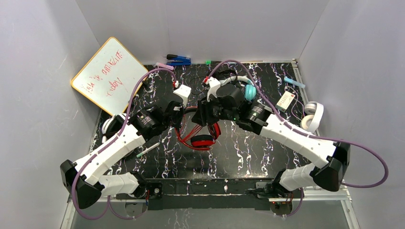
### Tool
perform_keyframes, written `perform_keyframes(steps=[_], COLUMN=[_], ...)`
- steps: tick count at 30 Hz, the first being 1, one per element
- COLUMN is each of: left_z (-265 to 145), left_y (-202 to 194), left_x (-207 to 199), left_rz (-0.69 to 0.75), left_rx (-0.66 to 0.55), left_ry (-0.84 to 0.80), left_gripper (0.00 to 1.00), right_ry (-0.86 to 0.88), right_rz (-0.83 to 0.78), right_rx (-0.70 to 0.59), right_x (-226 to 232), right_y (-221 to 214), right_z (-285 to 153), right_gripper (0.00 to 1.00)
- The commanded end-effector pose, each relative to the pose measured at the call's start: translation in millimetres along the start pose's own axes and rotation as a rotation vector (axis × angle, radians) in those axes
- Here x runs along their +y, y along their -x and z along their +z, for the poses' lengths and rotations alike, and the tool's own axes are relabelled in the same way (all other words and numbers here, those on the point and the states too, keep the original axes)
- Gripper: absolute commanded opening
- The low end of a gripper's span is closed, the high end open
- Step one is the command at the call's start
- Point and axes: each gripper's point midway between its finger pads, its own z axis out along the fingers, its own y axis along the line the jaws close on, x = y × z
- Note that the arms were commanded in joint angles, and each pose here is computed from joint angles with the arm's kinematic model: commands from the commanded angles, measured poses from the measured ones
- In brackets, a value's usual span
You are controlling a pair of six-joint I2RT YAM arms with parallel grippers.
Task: Wrap the headphones
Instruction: Wrap the headphones cable around the headphones.
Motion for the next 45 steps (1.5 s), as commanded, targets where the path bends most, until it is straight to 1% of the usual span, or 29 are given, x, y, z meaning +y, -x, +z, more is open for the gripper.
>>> perform_keyframes(steps=[1,9,17,18,20,23,24,26,29,33,37,45], left_z=[-5,-7,-10,-10,-11,-11,-10,-10,-10,-9,-4,8], left_y=[16,16,18,19,19,18,17,17,17,13,4,-11], left_x=[-6,-6,-6,-6,-6,-4,-4,-2,1,11,27,29], left_rz=[-0.051,-0.060,-0.069,-0.070,-0.073,-0.075,-0.073,-0.077,-0.091,-0.096,-0.114,-0.140], left_rx=[-0.049,-0.053,-0.063,-0.065,-0.066,-0.066,-0.065,-0.066,-0.072,-0.077,-0.068,-0.053], left_ry=[-0.030,-0.035,-0.037,-0.037,-0.037,-0.031,-0.026,-0.014,0.004,0.058,0.160,0.196], left_gripper=[0.00,0.00,0.00,0.00,0.00,0.00,0.00,0.00,0.00,0.00,0.00,0.00], right_ry=[0.175,0.193,0.141,0.138,0.150,0.182,0.191,0.200,0.191,0.126,0.083,0.022], right_rz=[0.058,0.123,0.177,0.186,0.193,0.208,0.213,0.227,0.254,0.281,0.296,0.313], right_rx=[-0.094,-0.086,-0.060,-0.063,-0.068,-0.073,-0.071,-0.069,-0.052,-0.026,-0.014,-0.023], right_x=[38,41,28,27,28,32,34,36,35,25,18,7], right_y=[33,33,23,23,22,24,24,24,22,19,15,12], right_z=[10,34,48,49,49,48,47,46,45,36,19,-3], right_gripper=[0.49,0.49,0.43,0.41,0.34,0.29,0.26,0.18,0.01,0.01,0.01,0.01])
